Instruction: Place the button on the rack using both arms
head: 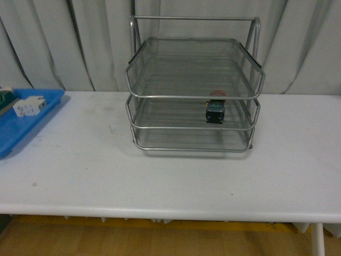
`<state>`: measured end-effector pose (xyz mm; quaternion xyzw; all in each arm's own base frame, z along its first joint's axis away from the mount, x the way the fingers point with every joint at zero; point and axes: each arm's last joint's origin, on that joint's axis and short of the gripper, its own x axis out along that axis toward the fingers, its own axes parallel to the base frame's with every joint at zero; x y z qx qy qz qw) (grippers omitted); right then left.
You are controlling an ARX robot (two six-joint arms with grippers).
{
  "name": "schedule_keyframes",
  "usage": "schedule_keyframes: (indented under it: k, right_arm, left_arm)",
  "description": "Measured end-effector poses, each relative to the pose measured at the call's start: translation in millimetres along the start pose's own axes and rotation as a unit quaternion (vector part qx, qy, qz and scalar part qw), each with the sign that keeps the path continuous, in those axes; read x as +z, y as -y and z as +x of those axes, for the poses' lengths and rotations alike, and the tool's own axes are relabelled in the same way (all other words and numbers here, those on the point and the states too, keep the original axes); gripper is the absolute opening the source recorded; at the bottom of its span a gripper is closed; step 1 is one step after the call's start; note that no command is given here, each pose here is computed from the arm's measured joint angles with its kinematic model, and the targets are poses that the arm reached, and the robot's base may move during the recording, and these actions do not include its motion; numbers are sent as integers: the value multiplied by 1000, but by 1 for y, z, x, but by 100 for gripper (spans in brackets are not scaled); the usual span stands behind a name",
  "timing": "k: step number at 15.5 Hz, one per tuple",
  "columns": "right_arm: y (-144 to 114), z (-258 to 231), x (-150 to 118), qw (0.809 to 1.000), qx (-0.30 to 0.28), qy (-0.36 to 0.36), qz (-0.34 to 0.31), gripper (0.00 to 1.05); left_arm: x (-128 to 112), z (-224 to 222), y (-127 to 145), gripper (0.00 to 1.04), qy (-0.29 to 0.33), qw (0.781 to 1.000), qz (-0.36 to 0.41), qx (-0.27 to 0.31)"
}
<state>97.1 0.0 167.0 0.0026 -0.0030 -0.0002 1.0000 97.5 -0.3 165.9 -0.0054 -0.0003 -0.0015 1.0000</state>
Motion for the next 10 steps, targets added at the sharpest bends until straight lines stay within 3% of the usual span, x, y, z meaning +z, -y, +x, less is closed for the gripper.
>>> schedule_keyframes:
  k: [10]
  right_arm:
    - [0, 0, 0, 1000, 0, 0, 0, 98]
  left_arm:
    - [0, 0, 0, 98, 0, 1000, 0, 0]
